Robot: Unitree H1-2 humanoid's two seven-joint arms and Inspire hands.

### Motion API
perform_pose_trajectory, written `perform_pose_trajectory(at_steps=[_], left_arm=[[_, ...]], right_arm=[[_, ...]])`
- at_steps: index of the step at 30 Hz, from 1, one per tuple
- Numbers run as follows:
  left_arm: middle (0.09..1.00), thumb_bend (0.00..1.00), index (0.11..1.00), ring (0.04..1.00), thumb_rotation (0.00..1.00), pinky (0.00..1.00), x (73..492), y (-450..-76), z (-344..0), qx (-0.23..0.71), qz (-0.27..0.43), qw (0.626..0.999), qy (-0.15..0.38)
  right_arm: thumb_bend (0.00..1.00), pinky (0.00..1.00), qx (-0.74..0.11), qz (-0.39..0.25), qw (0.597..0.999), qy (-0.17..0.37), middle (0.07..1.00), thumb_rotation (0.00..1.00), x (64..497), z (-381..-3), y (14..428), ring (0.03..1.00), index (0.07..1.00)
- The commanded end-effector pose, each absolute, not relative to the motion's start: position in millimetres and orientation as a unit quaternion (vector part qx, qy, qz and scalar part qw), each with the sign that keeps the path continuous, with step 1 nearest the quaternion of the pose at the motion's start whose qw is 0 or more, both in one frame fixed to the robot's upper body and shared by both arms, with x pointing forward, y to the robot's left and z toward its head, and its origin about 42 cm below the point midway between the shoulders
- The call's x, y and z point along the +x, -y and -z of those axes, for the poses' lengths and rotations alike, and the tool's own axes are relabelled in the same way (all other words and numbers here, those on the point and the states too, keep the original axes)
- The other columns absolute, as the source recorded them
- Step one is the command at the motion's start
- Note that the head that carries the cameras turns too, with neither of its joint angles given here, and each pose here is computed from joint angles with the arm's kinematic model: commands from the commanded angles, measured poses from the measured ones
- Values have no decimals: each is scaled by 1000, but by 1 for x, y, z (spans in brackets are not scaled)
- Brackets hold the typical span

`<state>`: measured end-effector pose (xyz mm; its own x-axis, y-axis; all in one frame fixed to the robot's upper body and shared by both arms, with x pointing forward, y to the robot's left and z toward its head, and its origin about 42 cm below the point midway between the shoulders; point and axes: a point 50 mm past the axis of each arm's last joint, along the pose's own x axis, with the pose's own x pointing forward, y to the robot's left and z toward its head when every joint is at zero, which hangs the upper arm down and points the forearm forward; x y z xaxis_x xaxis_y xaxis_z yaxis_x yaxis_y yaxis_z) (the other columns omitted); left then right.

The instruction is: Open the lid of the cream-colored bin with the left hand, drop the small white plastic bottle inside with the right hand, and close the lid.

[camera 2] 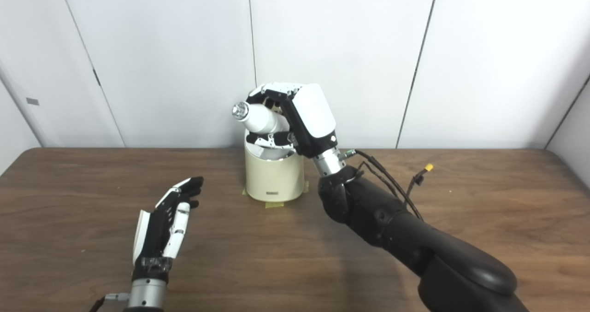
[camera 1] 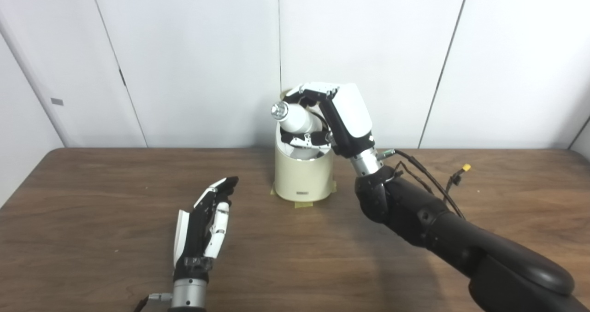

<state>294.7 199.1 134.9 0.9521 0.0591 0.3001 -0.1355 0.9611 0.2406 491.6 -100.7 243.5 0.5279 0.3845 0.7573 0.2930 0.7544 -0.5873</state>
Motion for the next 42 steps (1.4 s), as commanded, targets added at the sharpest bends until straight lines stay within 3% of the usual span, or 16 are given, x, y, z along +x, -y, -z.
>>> perform_pose_trajectory(at_steps=[1,25,42], left_arm=[[816,192,804,811,857,756,282,-191,-115,132,-44,983,117],[818,178,801,814,849,750,281,-191,-114,135,-44,983,118],[815,186,804,810,867,752,279,-193,-115,136,-40,983,119]], right_arm=[[515,372,-330,-21,795,509,496,0,497,-268,94,429,500],[515,370,-337,-15,796,503,497,0,500,-265,94,429,500],[520,455,-343,19,804,486,503,0,505,-258,104,454,474]])
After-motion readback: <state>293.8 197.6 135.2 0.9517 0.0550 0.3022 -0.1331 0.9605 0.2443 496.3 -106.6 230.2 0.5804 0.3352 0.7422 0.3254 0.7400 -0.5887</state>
